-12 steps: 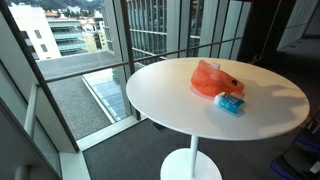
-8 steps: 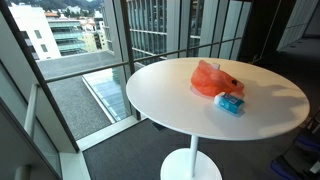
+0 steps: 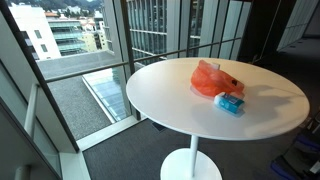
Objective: Put the white bottle on the table
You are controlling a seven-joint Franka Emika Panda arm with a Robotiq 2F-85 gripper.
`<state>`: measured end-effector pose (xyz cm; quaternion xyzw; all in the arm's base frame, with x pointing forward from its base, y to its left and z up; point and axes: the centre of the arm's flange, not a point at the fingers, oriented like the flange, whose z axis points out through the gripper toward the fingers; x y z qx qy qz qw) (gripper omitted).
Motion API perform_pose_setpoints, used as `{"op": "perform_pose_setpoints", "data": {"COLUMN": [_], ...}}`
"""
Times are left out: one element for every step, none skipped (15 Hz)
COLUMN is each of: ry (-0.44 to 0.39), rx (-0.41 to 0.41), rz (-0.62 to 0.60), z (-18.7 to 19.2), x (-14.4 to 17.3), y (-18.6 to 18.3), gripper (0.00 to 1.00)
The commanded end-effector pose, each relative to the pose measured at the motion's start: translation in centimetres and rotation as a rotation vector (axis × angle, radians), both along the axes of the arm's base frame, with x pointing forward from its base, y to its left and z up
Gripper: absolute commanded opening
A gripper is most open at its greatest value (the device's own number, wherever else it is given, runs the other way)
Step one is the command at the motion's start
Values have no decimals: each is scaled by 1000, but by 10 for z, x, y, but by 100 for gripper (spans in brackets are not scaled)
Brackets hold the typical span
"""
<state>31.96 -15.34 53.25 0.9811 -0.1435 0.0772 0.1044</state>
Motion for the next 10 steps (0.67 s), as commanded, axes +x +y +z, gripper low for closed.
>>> {"op": "perform_pose_setpoints", "data": {"ry": [-17, -19, -19, -17, -13, -8, 1, 10, 17, 28], "rx": [21, 31, 45, 53, 67, 83, 101, 118, 133, 149], "rz": [5, 10, 17, 19, 26, 30, 41, 45, 51, 50], "z": [1, 0, 0, -1, -2, -4, -6, -10, -14, -19], "x": [48, 61, 75, 87, 99, 115, 126, 140, 152, 164], "y": [31, 41, 51, 59, 66, 73, 78, 82, 85, 86], "gripper": [100, 100, 100, 100, 100, 100, 100, 100, 100, 100]}}
